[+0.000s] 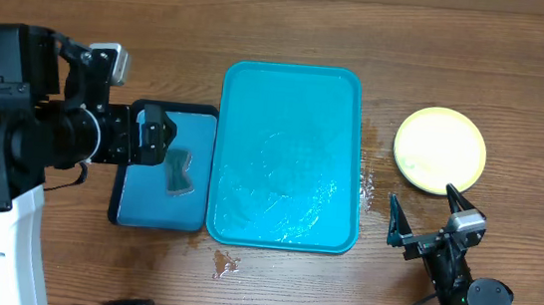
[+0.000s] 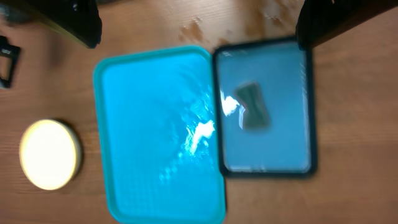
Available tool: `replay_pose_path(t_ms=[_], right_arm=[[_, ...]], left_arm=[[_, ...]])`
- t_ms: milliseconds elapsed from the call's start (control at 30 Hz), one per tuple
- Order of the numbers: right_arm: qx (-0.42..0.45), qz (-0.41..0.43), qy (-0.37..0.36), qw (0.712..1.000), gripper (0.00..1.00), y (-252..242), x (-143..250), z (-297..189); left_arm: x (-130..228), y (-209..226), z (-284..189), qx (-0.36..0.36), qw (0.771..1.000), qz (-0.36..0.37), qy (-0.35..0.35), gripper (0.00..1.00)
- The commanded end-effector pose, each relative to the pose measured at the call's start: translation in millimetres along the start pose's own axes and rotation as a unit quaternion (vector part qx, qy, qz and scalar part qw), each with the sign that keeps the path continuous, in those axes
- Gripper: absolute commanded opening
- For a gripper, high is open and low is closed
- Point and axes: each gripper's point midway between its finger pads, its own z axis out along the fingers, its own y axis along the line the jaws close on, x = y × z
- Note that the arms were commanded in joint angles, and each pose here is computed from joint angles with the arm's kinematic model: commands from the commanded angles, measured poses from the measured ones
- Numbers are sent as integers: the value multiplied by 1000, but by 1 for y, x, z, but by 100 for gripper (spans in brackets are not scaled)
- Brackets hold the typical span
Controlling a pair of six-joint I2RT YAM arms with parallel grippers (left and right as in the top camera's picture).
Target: Clean dirty plates on tray and stack at the side
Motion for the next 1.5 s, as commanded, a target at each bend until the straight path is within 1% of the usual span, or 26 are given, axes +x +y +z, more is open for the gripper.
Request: replay_pose_path(t_ms=[0, 67, 133, 200, 300, 367, 500, 667, 800, 867, 933, 1033, 1133, 1200, 1333, 1433, 1467], right_arm=[[6, 1, -2, 1000, 100, -2, 2, 0], [6, 1, -2, 1000, 100, -2, 2, 0], [6, 1, -2, 1000, 99, -2, 2, 0], [6, 1, -2, 1000, 100, -2, 2, 0], [6, 1, -2, 1000, 99, -2, 2, 0], [6, 1, -2, 1000, 100, -2, 2, 0], [6, 1, -2, 1000, 100, -2, 2, 0], [6, 1, -2, 1000, 100, -2, 2, 0], [6, 1, -2, 1000, 100, -2, 2, 0], [6, 1, -2, 1000, 100, -2, 2, 0], [6, 1, -2, 1000, 100, -2, 2, 0], [6, 1, -2, 1000, 99, -2, 2, 0], [6, 1, -2, 1000, 100, -2, 2, 0], [6, 1, -2, 1000, 99, -2, 2, 0], [6, 1, -2, 1000, 100, -2, 2, 0], [6, 1, -2, 1000, 99, -2, 2, 0], [6, 1, -2, 1000, 99, -2, 2, 0]], left_arm=[[-15, -7, -19, -31, 990, 107, -83, 100], [-27, -27, -27, -13, 972, 180, -149, 100], [-28, -41, -33, 2, 953, 224, -204, 100], [-25, -45, -33, 6, 934, 241, -263, 100], [-19, -48, -26, 15, 908, 259, -331, 100], [-9, -50, -16, 26, 889, 272, -369, 100], [18, -46, 12, 38, 856, 290, -427, 100], [58, -34, 50, 37, 841, 293, -453, 100], [80, -26, 70, 30, 825, 296, -481, 100], [86, -18, 77, 27, 826, 273, -492, 100], [91, -9, 86, 25, 833, 237, -500, 100], [91, 10, 107, 17, 851, 171, -497, 100], [94, 30, 128, -2, 857, 119, -501, 100], [98, 35, 135, -10, 869, 112, -483, 100], [101, 36, 139, -10, 874, 110, -474, 100], [108, 39, 150, -12, 887, 106, -450, 100], [107, 40, 149, -14, 886, 105, -452, 100]])
